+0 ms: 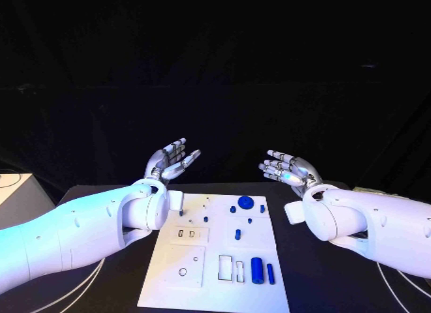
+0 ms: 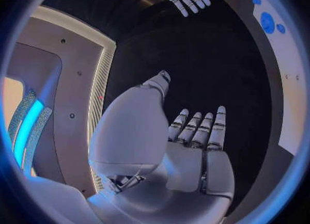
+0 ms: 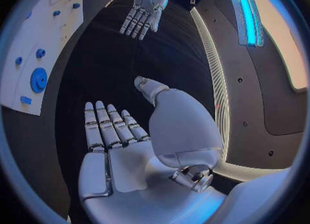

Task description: Assemble the parts on the task board

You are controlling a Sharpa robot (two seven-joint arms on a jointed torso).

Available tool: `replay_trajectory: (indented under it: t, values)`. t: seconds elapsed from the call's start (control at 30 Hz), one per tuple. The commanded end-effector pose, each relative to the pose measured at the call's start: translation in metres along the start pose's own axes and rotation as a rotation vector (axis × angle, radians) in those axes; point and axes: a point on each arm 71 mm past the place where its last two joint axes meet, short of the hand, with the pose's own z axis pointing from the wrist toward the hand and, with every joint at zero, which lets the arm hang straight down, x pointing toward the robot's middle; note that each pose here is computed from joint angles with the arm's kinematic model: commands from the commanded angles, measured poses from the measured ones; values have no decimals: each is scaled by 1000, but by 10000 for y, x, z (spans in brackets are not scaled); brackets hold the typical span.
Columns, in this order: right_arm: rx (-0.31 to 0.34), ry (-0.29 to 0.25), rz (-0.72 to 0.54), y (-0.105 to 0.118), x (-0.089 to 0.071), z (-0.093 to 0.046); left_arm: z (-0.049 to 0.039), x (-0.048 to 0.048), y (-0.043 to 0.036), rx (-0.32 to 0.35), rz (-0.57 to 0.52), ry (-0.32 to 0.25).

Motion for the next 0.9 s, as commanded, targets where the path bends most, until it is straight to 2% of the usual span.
replay_trajectory:
  t: [0.03, 0.1, 0.13, 0.37, 0.47, 0.63, 0.9]
  values:
    - [31, 141, -25, 0, 64, 10, 27, 69, -42, 30, -53, 91]
    - [34, 147, -29, 3, 58, 13, 28, 69, -42, 30, -53, 91]
    - [-57, 135, -275, 86, -37, 79, 18, 24, -30, 5, -67, 127]
    - [-196, 188, -551, 233, -49, 133, -76, -76, -123, 7, -64, 192]
    - [-229, 198, -627, 286, -36, 137, -131, -102, -175, 4, -73, 217]
    - [-284, 199, -770, 395, -3, 130, -310, -112, -308, 3, -121, 291]
    - [-307, 191, -962, 511, 30, 148, -494, -125, -473, 14, -144, 334]
